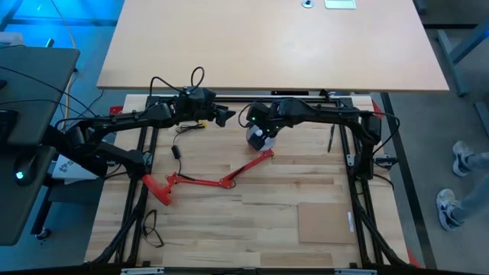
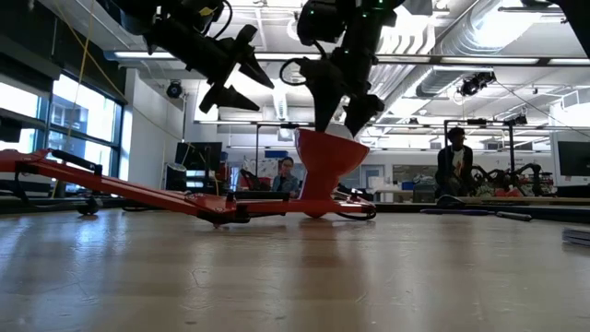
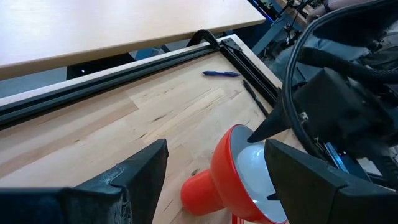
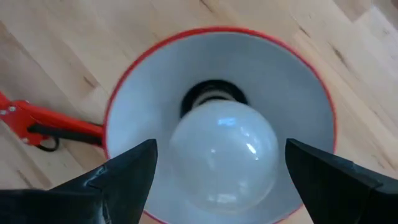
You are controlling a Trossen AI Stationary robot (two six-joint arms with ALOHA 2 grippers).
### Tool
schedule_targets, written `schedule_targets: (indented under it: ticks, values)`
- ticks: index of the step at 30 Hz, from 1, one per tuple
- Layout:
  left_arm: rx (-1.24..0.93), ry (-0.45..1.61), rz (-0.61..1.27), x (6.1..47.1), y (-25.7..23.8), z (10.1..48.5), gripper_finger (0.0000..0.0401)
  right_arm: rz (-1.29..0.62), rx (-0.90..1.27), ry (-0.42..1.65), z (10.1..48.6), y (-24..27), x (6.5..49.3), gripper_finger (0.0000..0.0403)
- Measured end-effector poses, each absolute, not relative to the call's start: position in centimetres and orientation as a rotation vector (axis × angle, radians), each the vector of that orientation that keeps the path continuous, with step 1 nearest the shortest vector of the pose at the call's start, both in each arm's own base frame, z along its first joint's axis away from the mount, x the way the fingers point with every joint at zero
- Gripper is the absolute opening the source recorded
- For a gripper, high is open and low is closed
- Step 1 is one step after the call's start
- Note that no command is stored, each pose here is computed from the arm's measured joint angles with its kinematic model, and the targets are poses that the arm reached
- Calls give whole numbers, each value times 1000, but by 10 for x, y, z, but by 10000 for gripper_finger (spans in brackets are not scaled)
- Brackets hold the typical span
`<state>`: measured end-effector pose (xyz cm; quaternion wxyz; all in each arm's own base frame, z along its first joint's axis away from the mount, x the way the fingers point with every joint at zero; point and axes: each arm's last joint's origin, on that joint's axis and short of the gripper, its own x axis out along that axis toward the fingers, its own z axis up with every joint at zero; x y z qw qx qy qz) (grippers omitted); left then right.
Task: Screw lightbulb
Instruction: Remove the lightbulb from the desk lamp
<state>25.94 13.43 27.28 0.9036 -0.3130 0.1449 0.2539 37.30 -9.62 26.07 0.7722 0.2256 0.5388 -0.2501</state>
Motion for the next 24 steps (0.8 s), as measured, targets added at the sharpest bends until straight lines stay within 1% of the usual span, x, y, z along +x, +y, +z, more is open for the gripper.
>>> schedule_targets:
  ticks: [5,12,15,19,21,24]
  values:
    - [-647,300,525,259,134,273,261,-548,499,1209,253,-96,374,343]
    - [-648,303,526,259,134,272,261,-575,475,1183,252,-98,376,337]
    - [-648,304,526,259,134,272,261,-562,455,1201,252,-97,375,312]
    - [-650,315,529,259,134,271,261,-502,364,1237,253,-97,373,248]
    - [-642,323,528,259,134,271,261,-441,290,1257,253,-97,373,219]
    - [-638,325,528,259,134,271,261,-302,91,1297,253,-97,373,215]
